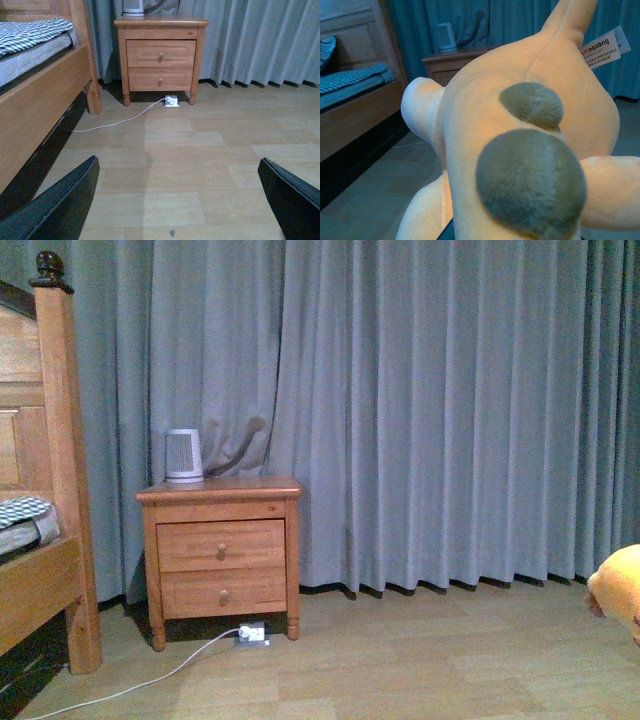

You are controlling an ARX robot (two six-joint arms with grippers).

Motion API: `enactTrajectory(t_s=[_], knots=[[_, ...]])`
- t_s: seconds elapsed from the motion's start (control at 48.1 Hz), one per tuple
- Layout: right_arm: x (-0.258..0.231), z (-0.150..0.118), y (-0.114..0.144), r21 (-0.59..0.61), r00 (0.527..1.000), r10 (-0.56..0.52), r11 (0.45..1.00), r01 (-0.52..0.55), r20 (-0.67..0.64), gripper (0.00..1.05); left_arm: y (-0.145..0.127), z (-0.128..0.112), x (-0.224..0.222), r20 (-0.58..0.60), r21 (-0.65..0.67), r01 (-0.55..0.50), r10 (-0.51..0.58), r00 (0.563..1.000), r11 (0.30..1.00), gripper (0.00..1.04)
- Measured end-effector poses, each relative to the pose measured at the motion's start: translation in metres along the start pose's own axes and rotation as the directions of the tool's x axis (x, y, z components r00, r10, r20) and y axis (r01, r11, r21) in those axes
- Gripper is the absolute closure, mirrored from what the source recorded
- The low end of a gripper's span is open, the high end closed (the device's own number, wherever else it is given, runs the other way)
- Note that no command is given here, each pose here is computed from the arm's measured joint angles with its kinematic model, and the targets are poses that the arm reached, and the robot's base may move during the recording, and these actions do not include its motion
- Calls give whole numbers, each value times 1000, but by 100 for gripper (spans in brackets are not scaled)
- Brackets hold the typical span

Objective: Put away toys

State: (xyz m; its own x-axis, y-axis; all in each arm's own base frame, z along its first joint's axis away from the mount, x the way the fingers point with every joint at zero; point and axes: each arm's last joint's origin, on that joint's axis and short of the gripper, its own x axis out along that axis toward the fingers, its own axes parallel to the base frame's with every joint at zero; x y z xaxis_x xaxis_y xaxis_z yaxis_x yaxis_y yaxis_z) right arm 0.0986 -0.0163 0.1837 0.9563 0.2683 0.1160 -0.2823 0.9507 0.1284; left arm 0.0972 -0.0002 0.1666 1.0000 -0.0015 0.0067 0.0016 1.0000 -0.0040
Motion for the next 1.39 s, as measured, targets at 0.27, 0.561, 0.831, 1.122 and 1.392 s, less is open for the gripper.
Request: enactTrajectory(t_s=[0.27,0.561,0.831,1.122,1.392], knots=[[0,0,0,0,1000,0,1000,0,0,96,0,0,0,0,0,0,0,1000,1000,6],[0,0,0,0,1000,0,1000,0,0,96,0,0,0,0,0,0,0,1000,1000,6],[0,0,0,0,1000,1,1000,-1,0,96,0,0,0,0,0,0,0,1000,1000,6],[0,0,0,0,1000,1,1000,-1,0,96,0,0,0,0,0,0,0,1000,1000,6],[0,0,0,0,1000,0,1000,0,0,96,0,0,0,0,0,0,0,1000,1000,6]])
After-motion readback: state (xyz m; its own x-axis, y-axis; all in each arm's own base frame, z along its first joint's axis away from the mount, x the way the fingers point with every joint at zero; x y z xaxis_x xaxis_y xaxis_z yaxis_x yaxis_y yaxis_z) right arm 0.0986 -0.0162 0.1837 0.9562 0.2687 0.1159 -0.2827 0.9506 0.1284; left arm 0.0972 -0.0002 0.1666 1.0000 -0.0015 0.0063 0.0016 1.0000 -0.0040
